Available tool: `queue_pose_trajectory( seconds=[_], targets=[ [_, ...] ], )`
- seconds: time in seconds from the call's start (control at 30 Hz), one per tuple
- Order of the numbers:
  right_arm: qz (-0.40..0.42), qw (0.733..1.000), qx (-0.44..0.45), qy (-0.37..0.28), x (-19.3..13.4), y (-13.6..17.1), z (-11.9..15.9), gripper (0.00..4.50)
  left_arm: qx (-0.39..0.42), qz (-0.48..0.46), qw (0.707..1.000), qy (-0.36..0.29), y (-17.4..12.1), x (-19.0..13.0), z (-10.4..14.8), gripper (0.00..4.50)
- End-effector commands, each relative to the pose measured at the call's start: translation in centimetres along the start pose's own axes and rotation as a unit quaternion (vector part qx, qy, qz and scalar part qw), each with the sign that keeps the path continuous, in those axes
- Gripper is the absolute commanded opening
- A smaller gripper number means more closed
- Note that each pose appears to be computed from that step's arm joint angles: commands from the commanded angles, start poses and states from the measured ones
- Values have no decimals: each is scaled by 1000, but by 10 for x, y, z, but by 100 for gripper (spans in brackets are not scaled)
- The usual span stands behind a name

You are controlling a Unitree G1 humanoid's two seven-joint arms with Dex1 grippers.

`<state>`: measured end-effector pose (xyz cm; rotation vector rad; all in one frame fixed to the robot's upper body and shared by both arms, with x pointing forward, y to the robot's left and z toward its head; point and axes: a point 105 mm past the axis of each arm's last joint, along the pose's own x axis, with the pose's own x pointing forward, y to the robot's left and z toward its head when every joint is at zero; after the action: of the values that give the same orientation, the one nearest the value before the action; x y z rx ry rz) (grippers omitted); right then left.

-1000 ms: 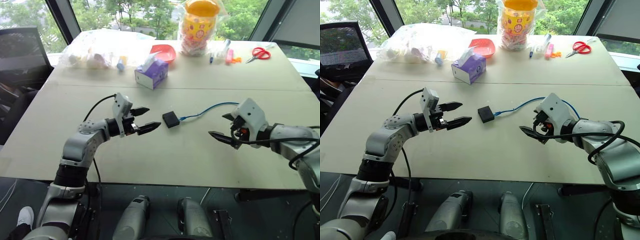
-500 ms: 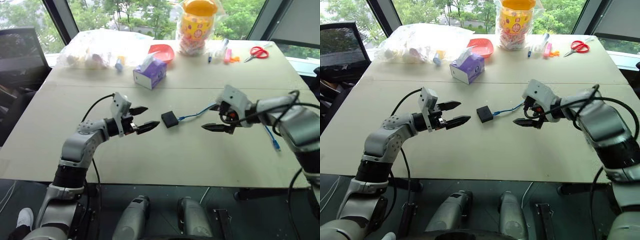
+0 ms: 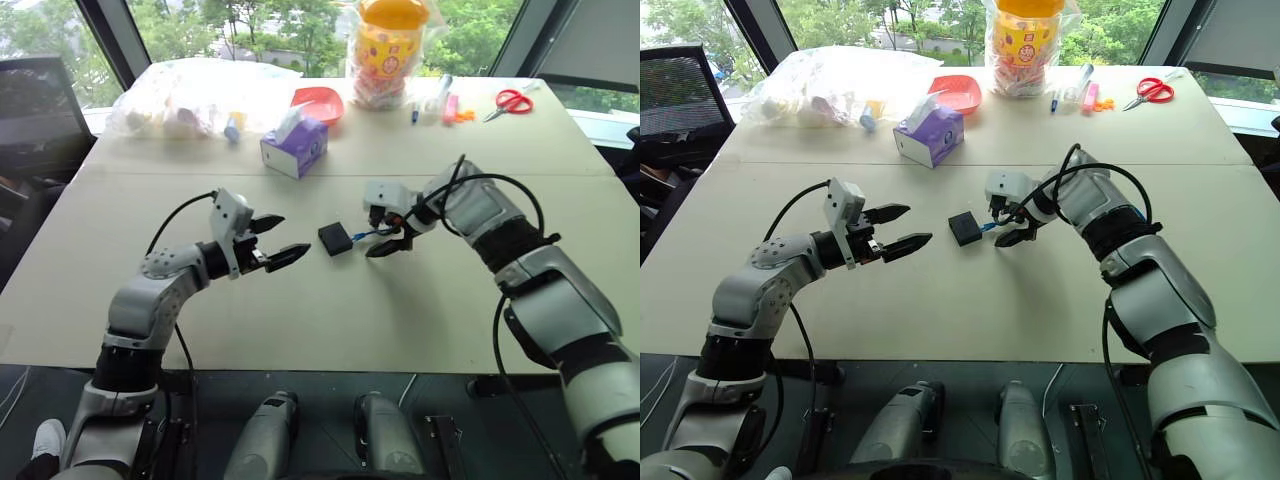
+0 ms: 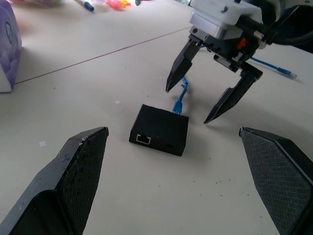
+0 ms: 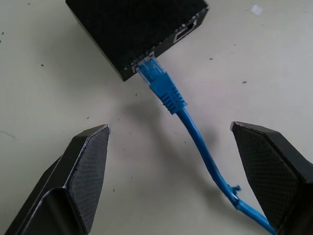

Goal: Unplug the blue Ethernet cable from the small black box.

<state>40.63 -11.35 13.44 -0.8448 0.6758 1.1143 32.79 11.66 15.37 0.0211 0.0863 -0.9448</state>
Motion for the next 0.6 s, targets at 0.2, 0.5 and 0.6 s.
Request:
queue_pose_trajectory(
  seconds=[0.2,0.5,0.6],
  targets=[
    [20,999,-29,-5,8,-1,28,291,20,6,1000,-19,-1,-5,14,450],
    [-4,999,-45,-5,12,-4,28,2,19,1,1000,-21,-1,-1,14,450],
    [-98,992,-74,-36,3,-20,34,2,12,-5,1000,-19,-1,2,12,450]
  ],
)
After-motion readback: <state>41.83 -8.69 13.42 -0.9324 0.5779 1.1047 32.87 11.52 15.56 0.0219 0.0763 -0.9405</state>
